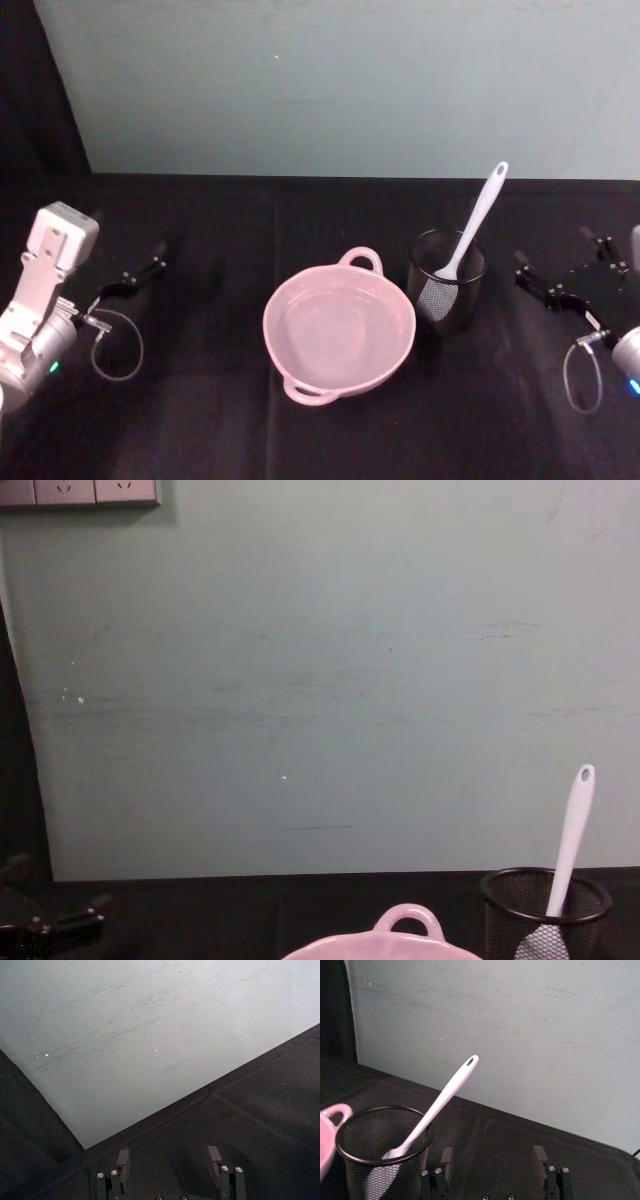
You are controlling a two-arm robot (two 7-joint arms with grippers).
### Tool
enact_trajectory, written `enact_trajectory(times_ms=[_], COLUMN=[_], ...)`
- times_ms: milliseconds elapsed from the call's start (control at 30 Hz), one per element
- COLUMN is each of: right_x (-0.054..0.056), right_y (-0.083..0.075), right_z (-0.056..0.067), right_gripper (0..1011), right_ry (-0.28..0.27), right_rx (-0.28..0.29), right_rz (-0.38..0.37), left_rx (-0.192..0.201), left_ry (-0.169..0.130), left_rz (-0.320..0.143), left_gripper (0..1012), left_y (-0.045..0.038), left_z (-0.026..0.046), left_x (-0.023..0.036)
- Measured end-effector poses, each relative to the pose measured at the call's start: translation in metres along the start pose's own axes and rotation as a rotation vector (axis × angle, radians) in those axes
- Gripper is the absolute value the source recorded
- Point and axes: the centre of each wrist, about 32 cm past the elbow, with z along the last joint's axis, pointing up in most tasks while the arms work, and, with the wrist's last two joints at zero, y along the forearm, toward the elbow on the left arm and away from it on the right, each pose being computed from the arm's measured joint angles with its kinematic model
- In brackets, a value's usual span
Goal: Use the one hand to pick up the spoon and stir the clear water in the bowl.
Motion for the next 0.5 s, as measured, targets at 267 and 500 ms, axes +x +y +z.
enact_trajectory(times_ms=[267,500], right_x=[0.008,0.016], right_y=[-0.005,0.004], right_z=[0.01,0.02], right_gripper=[1003,1002], right_ry=[0.128,0.315], right_rx=[-0.01,-0.016], right_rz=[0.034,0.108], left_rx=[0.0,0.0], left_ry=[0.0,0.0], left_rz=[0.0,0.0], left_gripper=[1005,1005], left_y=[0.0,0.0], left_z=[0.0,0.0], left_x=[0.0,0.0])
